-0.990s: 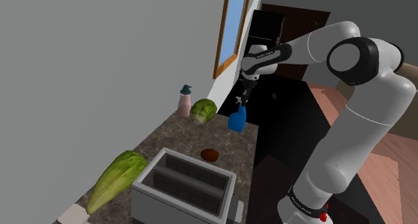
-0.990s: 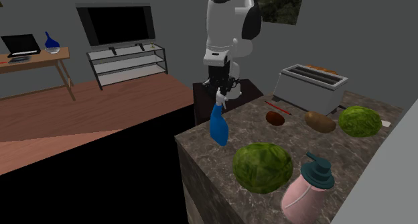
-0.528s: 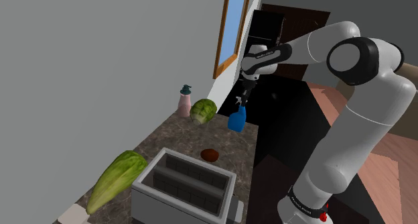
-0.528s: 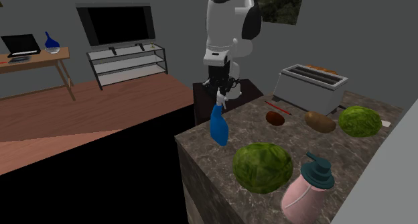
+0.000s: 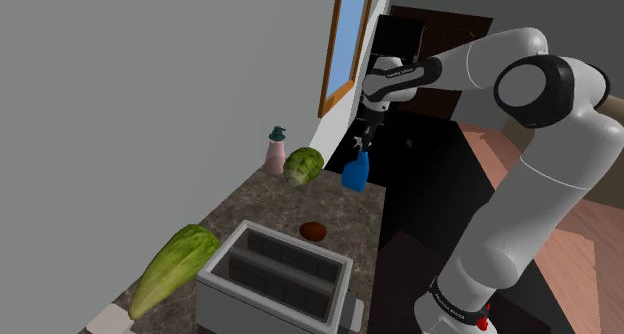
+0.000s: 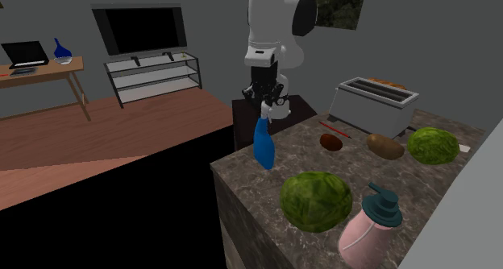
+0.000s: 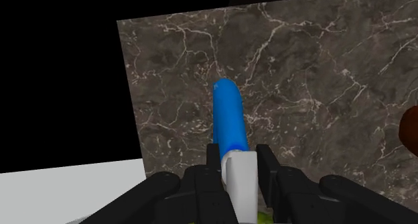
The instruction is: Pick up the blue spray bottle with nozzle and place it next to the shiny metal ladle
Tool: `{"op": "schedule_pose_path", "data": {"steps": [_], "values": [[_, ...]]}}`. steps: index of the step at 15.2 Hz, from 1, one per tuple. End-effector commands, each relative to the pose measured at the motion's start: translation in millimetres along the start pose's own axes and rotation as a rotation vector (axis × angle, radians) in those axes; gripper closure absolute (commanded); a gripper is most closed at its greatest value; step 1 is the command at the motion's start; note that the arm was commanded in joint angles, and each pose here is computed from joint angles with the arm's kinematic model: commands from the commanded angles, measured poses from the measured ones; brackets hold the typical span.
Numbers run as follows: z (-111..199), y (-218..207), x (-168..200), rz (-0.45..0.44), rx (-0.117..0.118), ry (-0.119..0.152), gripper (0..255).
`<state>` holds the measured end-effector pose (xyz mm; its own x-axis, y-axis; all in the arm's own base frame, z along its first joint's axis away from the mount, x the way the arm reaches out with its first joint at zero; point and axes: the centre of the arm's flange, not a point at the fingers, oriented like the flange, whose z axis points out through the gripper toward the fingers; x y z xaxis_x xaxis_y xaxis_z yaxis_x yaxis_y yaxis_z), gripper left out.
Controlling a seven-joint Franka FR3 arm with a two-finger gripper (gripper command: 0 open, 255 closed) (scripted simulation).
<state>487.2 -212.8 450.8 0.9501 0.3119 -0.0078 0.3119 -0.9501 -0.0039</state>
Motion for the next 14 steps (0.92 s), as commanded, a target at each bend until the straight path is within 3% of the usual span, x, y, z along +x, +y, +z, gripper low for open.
{"op": "schedule_pose_path", "data": {"steps": [1,14], "values": [[-10.4,-0.2,-0.9,0.000,0.000,0.000,255],[-79.0,-0.5,-1.4,0.000,0.000,0.000,255]]}}
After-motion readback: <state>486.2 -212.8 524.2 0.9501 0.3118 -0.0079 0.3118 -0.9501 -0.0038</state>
